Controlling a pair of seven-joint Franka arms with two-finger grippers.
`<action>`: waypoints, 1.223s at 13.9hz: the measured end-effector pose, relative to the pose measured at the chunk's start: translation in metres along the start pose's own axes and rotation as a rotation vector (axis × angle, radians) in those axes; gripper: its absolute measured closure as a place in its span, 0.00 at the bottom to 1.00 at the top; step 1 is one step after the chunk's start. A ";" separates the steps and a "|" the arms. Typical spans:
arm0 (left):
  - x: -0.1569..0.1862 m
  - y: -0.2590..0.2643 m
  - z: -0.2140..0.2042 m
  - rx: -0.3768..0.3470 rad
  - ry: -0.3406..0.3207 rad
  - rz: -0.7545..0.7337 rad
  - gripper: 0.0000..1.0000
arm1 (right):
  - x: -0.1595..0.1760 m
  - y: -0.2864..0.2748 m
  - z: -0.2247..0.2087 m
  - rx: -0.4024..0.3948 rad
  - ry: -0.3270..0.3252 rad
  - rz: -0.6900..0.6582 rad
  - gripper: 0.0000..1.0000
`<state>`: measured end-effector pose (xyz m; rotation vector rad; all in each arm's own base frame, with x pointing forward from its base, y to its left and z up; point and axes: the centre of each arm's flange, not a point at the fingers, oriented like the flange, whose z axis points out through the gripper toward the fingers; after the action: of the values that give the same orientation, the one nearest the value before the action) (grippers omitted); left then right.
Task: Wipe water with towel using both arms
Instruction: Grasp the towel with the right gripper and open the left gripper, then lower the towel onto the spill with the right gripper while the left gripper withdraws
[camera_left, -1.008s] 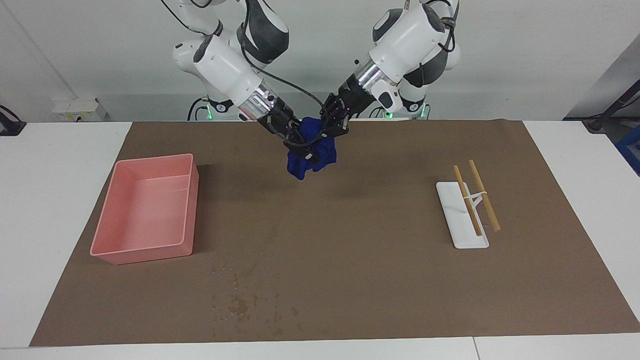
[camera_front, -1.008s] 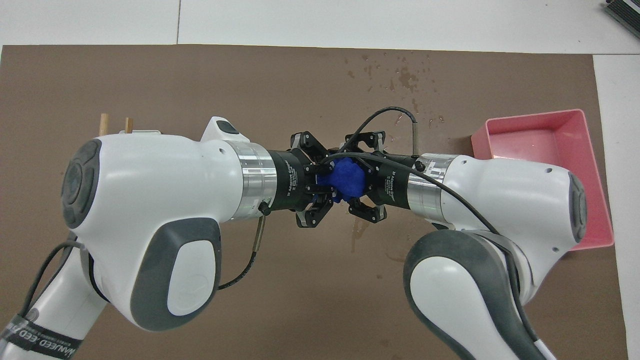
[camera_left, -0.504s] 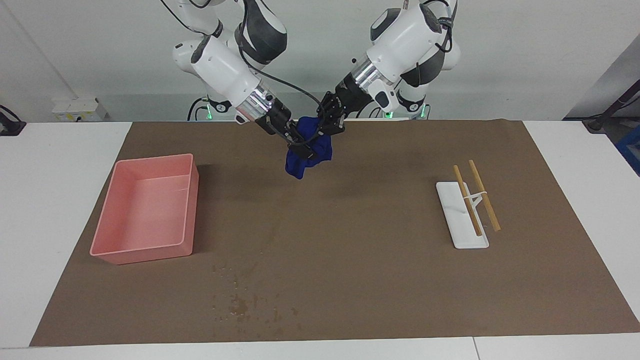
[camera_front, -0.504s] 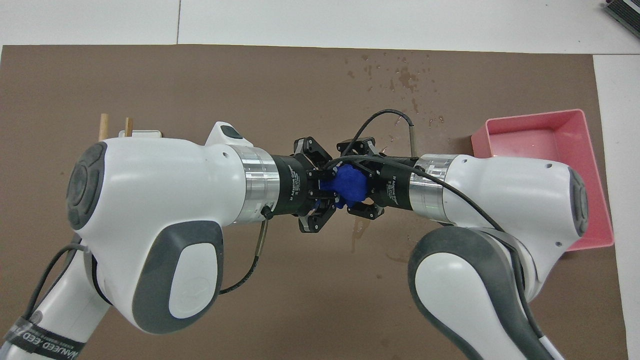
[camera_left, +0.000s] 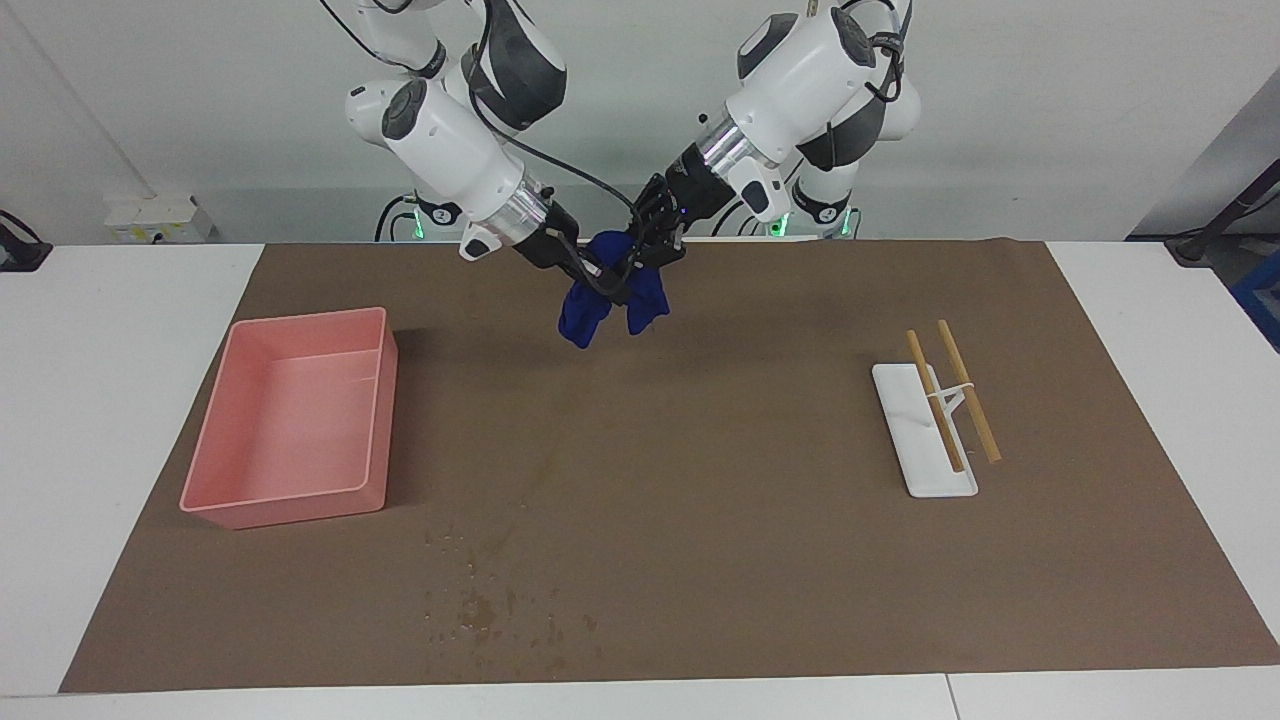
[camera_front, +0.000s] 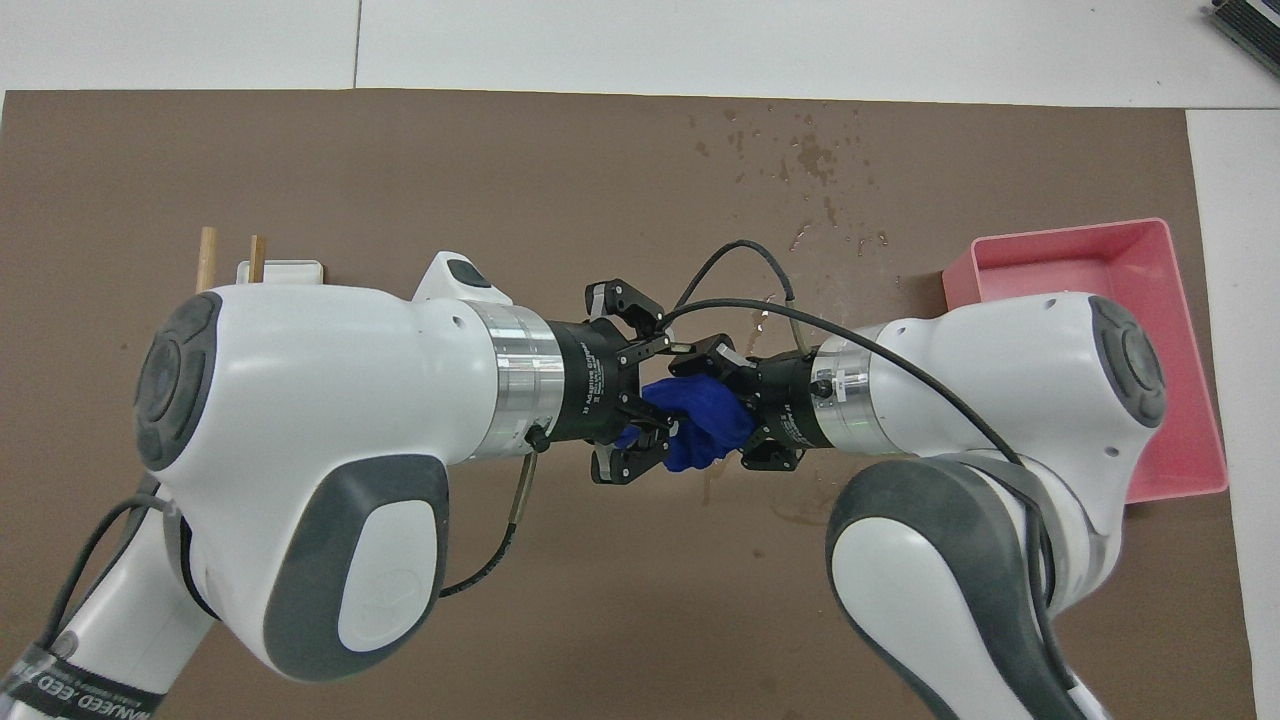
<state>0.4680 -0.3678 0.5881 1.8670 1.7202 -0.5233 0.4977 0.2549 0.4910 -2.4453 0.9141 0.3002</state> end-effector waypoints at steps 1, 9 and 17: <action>0.002 0.003 -0.003 -0.026 0.054 0.045 0.30 | -0.001 0.003 0.003 -0.042 0.005 -0.054 0.91; 0.136 0.082 -0.089 -0.127 0.335 0.476 0.00 | -0.001 0.038 0.049 -0.325 0.054 -0.564 0.91; 0.220 0.092 -0.138 0.344 0.609 1.392 0.00 | 0.045 0.044 0.081 -0.396 0.176 -0.765 0.91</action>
<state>0.5721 -0.1134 0.5711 3.0475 0.1959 0.3793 0.5004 0.2448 0.3892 -3.0007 -0.0854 -0.0187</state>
